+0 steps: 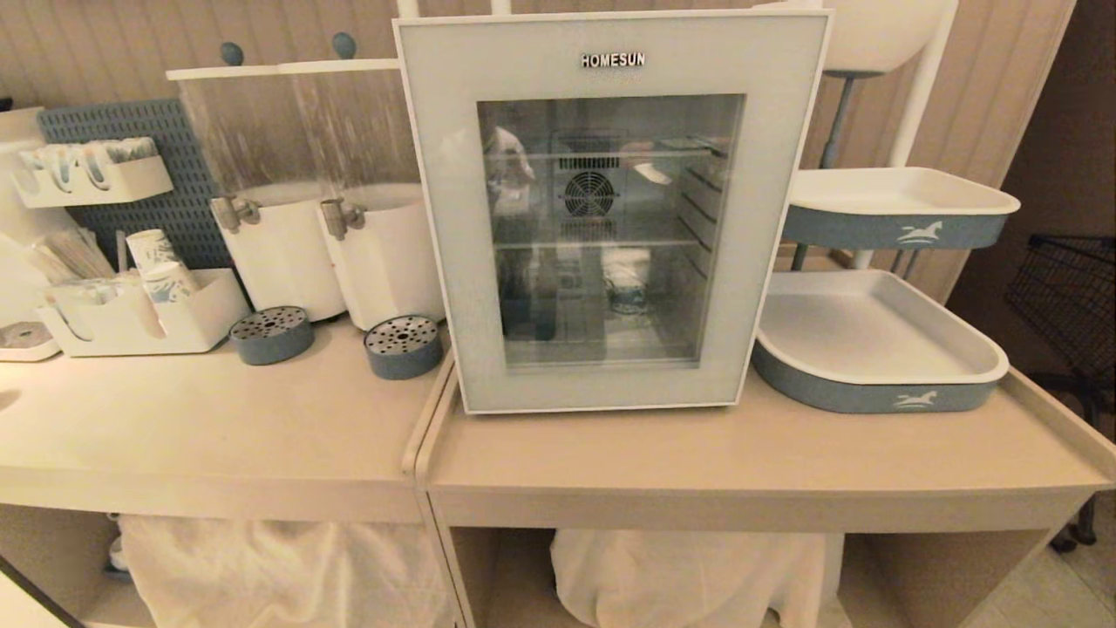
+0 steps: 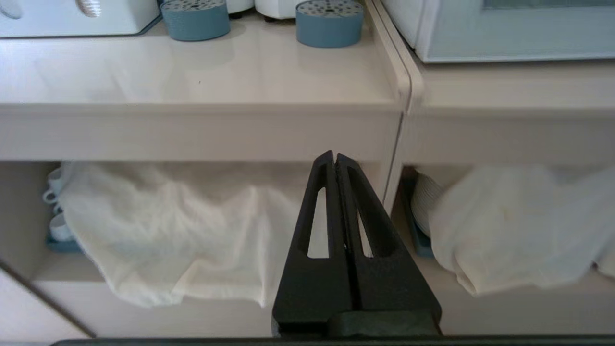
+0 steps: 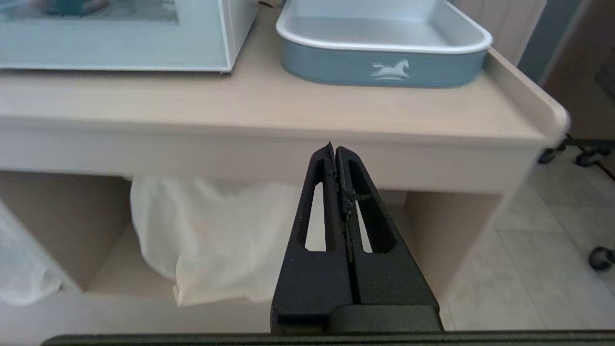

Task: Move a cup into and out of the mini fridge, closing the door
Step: Open the freezer door

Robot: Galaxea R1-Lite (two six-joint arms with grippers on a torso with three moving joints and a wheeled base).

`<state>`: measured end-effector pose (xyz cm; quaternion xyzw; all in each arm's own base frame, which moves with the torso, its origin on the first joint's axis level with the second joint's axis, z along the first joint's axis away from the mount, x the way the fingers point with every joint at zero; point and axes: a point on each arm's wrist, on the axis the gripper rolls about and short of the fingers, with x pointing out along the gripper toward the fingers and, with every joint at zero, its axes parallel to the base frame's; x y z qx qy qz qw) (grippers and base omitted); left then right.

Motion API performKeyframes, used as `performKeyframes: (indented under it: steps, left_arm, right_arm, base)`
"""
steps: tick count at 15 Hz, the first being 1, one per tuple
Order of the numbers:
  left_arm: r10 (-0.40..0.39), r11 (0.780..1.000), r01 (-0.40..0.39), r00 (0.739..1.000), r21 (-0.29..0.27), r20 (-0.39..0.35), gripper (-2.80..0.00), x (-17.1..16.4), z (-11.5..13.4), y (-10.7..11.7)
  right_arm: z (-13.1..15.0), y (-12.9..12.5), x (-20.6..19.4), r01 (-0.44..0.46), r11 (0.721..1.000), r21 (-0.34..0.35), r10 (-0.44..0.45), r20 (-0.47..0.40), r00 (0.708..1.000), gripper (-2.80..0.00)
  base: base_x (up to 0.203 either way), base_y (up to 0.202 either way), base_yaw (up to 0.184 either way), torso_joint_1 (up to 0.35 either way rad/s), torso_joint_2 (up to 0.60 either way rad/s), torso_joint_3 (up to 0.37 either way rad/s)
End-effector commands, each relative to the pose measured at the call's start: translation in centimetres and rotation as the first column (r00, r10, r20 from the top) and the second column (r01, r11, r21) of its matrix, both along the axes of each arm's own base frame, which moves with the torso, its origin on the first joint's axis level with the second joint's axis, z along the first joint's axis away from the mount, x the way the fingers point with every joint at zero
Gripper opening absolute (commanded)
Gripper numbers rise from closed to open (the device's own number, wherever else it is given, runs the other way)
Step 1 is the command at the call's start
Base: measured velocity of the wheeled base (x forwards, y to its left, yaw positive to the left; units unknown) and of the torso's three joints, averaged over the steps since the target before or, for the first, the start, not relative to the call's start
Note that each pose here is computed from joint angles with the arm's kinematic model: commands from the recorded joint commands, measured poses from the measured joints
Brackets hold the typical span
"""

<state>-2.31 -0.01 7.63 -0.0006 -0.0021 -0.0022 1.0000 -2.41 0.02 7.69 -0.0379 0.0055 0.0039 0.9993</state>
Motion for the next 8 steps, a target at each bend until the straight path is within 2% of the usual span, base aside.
performKeyframes:
  steps: [1,5,8]
  left_arm:
    - [0.0,1.0,0.0,1.0,0.0,0.0,-2.8,0.0,0.0,0.0]
    - [0.001,1.0,-0.001,1.0,-0.002,-0.001,-2.8,0.0,0.0,0.0]
    - [0.012,0.999,-0.014,0.999,0.035,0.048,-2.8,-0.3,1.0,0.0]
  right_arm:
    - [0.0,0.0,0.0,0.0,1.0,-0.001,0.0,-0.001,1.0,-2.8]
    - [0.0,0.0,0.0,-0.002,1.0,-0.001,0.002,-0.003,1.0,-2.8]
    - [0.0,0.0,0.0,-0.001,1.0,0.002,0.001,-0.001,1.0,-2.8]
  base:
    - [0.189,0.0,0.0,-0.001,0.0,0.0]
    - [0.176,0.0,0.0,0.001,0.01,0.004]
    - [0.028,0.0,-0.003,0.001,0.0,0.001]
